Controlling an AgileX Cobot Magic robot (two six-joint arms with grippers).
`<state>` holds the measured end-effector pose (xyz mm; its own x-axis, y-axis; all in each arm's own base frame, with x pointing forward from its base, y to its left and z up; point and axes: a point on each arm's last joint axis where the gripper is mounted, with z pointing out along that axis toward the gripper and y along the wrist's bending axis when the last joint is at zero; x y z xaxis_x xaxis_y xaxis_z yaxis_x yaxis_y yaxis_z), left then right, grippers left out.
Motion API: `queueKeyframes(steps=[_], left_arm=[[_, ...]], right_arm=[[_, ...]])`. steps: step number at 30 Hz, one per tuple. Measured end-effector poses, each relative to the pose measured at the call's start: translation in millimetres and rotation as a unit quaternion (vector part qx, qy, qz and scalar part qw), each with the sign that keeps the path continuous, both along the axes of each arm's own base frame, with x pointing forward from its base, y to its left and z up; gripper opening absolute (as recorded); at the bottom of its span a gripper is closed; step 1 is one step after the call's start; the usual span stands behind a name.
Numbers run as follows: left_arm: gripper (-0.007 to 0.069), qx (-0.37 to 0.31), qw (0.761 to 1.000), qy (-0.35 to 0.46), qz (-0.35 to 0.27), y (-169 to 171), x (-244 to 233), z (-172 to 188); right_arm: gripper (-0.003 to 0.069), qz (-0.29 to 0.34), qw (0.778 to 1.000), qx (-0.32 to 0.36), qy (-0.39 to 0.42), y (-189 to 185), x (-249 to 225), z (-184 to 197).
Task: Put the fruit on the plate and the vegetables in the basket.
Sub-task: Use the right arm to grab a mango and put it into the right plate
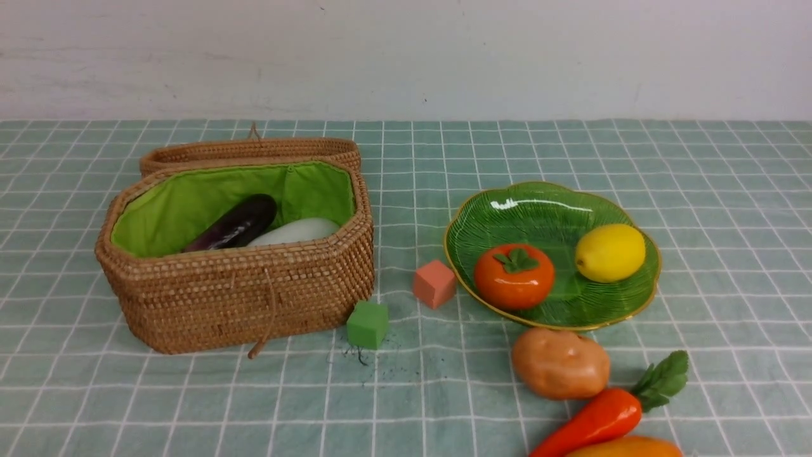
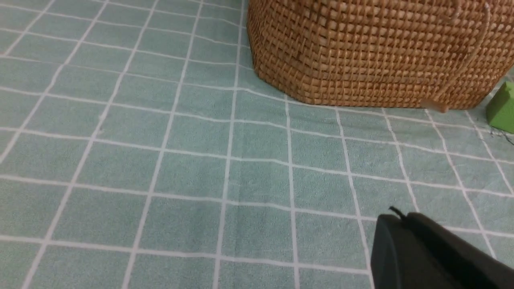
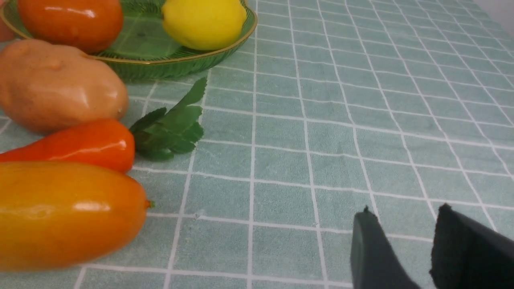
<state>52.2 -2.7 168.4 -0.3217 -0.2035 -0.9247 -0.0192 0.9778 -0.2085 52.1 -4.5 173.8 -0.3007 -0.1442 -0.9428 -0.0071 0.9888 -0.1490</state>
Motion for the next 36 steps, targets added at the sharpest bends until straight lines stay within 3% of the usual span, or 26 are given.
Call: queueKeyframes(steps=[36], left_arm=[[0.0018,-0.002,1.000,0.000,-0.017,-1.8,-0.1,0.0]], right_arm=[[0.0241,0.000,1.000,0.000,0.000,0.0,0.0,0.0]])
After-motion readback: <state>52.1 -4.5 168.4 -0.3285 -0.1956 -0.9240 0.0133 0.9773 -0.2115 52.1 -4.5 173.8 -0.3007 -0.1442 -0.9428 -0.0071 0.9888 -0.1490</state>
